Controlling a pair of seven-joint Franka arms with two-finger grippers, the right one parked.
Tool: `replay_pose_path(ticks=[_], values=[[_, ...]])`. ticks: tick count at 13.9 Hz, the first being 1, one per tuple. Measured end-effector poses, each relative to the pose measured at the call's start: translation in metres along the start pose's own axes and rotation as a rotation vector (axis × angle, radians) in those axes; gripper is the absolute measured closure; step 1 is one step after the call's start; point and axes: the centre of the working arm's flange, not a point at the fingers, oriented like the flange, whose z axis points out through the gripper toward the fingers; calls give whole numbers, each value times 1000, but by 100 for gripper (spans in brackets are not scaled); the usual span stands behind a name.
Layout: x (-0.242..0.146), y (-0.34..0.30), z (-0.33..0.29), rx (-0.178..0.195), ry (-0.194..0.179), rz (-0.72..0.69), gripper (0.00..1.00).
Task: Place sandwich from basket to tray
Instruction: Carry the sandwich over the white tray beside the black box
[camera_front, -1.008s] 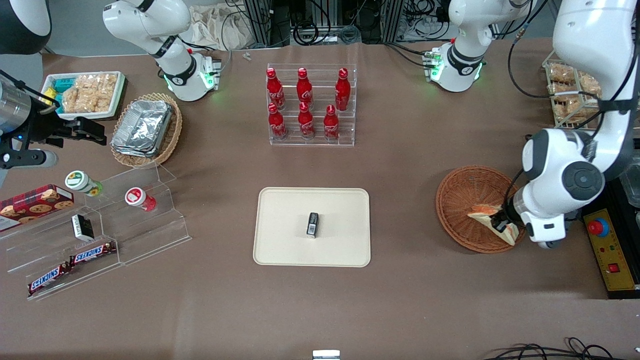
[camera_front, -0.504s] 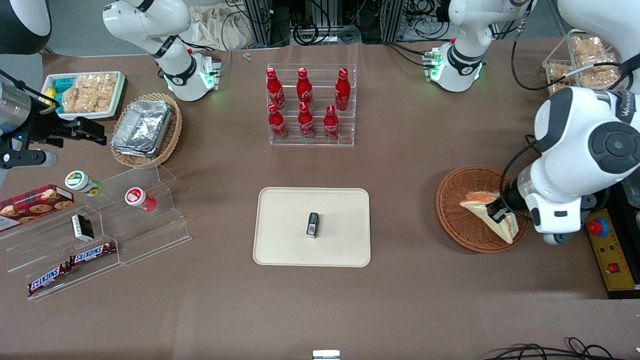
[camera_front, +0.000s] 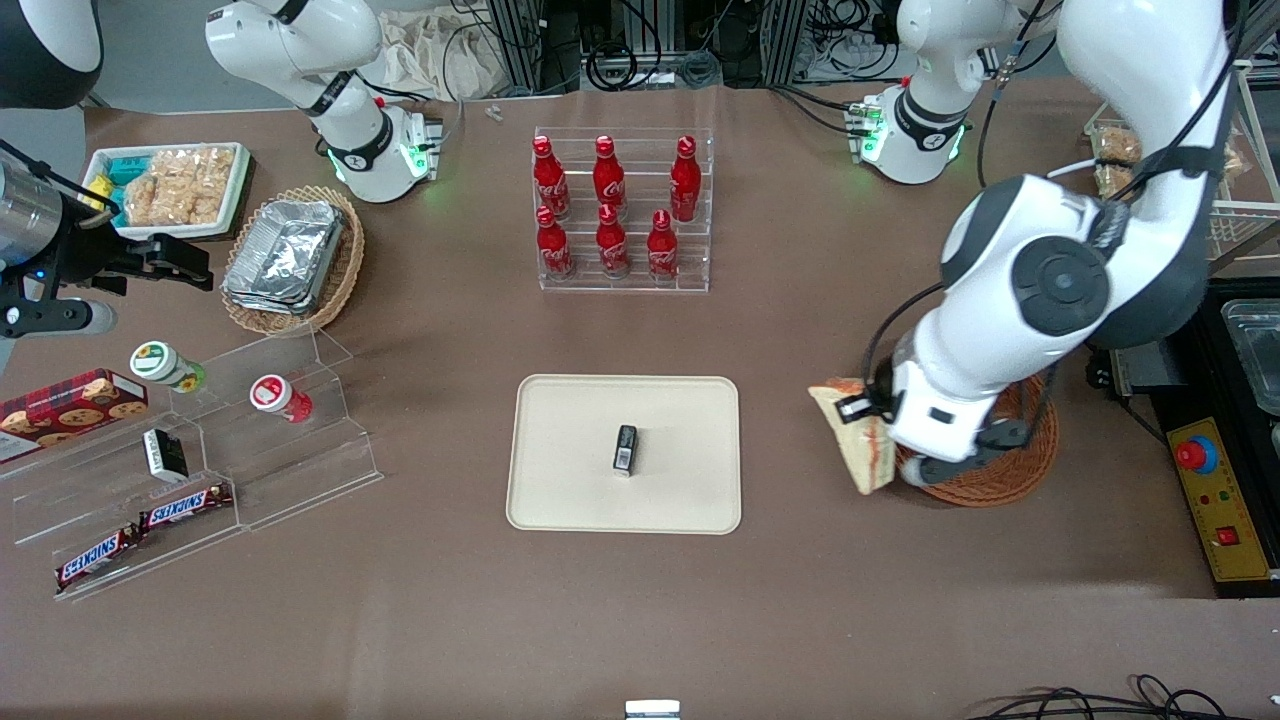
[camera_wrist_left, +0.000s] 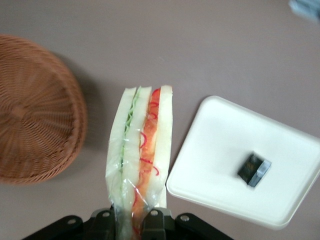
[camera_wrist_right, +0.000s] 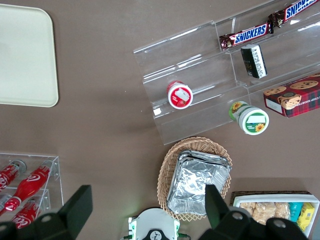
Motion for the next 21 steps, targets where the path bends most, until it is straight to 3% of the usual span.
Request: replay_pose_path(ticks=[2, 4, 9, 12, 14, 16, 21], values=[[-9, 24, 29, -13, -34, 102, 81], [-22, 54, 65, -15, -39, 177, 81], [-70, 112, 151, 75, -38, 267, 81], [-69, 110, 174, 99, -53, 237, 81], [-65, 109, 189, 115, -26, 241, 81], [-62, 114, 206, 101, 25, 222, 81], [-61, 114, 241, 106, 35, 219, 81]])
